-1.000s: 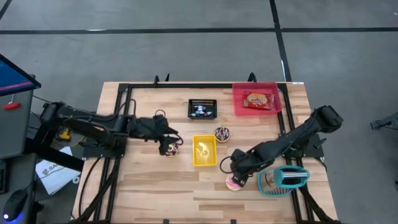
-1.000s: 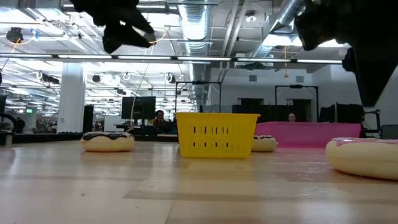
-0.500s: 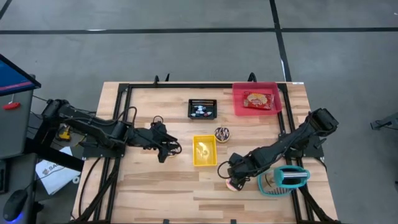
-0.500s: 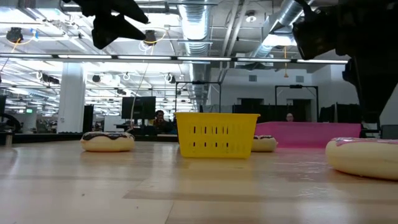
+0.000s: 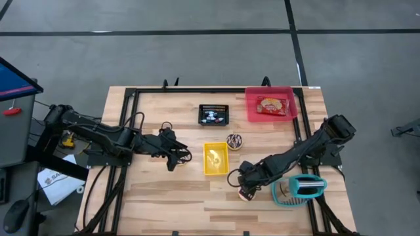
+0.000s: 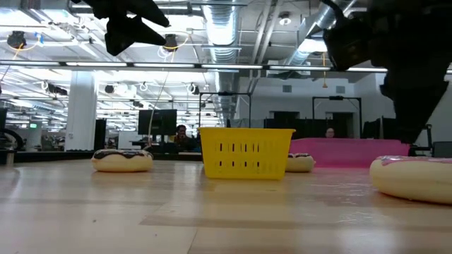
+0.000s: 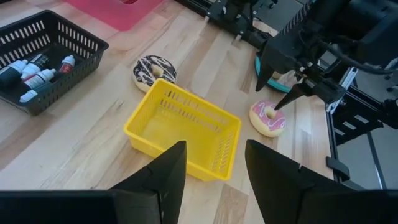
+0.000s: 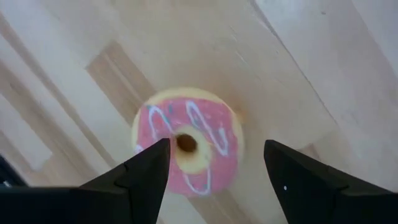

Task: Pick & Place Food Item
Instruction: Put the pink donut into the yellow bin

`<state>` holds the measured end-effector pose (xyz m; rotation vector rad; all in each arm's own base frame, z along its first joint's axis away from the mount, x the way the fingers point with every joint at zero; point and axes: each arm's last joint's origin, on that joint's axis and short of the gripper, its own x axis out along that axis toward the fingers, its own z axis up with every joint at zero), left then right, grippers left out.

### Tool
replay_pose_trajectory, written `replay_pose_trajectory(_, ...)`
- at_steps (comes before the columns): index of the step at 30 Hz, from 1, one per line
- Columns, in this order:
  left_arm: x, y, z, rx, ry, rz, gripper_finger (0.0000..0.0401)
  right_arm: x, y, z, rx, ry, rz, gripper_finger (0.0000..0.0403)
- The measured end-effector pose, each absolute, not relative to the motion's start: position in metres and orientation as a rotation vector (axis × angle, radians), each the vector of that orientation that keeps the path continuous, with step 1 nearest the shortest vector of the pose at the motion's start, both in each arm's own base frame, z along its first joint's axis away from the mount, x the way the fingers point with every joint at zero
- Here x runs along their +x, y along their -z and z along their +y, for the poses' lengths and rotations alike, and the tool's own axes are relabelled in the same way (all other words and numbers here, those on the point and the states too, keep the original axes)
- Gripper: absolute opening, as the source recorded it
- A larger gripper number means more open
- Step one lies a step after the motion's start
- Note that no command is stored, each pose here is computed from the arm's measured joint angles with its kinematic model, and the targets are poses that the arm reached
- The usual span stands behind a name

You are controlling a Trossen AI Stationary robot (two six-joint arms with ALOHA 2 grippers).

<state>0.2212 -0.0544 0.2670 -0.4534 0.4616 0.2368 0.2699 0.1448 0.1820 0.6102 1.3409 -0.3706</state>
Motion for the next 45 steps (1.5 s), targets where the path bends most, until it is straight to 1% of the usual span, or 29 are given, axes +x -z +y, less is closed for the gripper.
replay_pose_trajectory(7,0.221,-0.267,-0.054,-0.451,-0.236,0.462,0.0161,0.270,-0.174,0.149,0.591,0.360,1.380,0.0252)
replay_pose_trajectory(17,0.221,-0.267,-0.053,-0.449,-0.240,0.461,0.0161,0.275,-0.150,0.155,0.563,0.373,1.443,0.0252)
replay_pose_trajectory(30,0.222,-0.268,-0.053,-0.451,-0.237,0.454,0.0161,0.274,-0.148,0.152,0.572,0.420,1.422,0.0249)
replay_pose_trajectory(35,0.222,-0.268,-0.053,-0.451,-0.237,0.454,0.0161,0.272,-0.146,0.152,0.573,0.428,1.428,0.0238)
replay_pose_trajectory(45,0.222,-0.268,-0.053,-0.451,-0.237,0.454,0.0161,0.272,-0.146,0.152,0.572,0.424,1.429,0.0203)
